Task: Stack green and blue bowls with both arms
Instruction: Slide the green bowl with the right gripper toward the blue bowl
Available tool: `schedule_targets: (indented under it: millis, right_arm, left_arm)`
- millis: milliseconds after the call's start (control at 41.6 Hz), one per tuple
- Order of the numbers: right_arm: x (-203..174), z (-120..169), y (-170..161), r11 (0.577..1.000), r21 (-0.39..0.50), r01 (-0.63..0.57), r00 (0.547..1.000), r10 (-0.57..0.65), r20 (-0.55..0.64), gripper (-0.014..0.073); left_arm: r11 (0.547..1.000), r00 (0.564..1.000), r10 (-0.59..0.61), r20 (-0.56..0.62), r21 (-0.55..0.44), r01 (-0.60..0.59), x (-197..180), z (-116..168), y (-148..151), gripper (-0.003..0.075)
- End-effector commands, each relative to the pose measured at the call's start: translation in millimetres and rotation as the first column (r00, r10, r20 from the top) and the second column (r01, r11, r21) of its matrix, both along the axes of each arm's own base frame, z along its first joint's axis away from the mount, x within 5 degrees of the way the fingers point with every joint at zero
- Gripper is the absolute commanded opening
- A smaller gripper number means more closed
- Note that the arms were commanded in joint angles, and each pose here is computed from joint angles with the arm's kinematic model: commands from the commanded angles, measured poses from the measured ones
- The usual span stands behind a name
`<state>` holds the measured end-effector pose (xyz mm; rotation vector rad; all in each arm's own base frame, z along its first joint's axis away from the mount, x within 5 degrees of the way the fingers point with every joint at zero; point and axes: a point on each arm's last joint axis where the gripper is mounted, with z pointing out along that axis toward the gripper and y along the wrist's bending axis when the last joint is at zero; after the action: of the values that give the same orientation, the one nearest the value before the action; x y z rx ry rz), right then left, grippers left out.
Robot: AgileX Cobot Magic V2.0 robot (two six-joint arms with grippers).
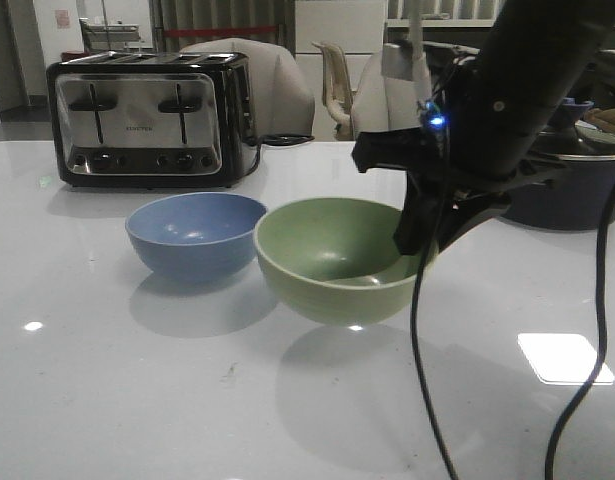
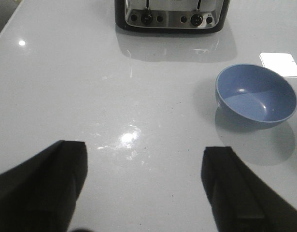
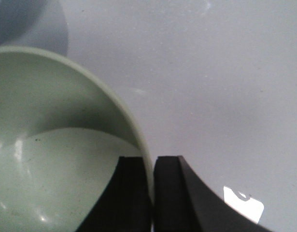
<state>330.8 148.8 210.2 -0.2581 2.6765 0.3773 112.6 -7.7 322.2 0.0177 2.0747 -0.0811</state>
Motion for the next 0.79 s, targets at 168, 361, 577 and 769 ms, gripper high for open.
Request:
schedule_targets:
  millis: [168, 361, 577, 769]
  right_arm:
    - [10.1, 13.0, 7.6, 0.998, 0.064, 0.022, 0.995, -0.028, 0.101, 0.0093]
    - [9.7, 12.8, 7.5, 0.998, 0.063, 0.021, 0.995, -0.027, 0.097, 0.0339]
    - [8.9, 16.4, 7.1, 0.998, 0.067, 0.020, 0.994, -0.028, 0.106, 0.0394]
    - [-8.2, 55.0, 2.4, 0.997, 0.073, -0.016, 0.982, 0.002, 0.187, 0.0388]
  left_arm:
    - [1.000, 0.995, 0.001, 0.103, -0.005, -0.001, 4.0, 15.7, -0.2, 0.0552]
    - [1.000, 0.995, 0.001, 0.103, -0.005, -0.001, 4.0, 15.7, -0.2, 0.0552]
    - [1.000, 0.994, 0.001, 0.111, -0.006, -0.001, 4.2, 16.3, -0.2, 0.0552]
    - [1.000, 0.994, 0.001, 0.109, -0.006, -0.001, 4.2, 16.2, -0.2, 0.0552]
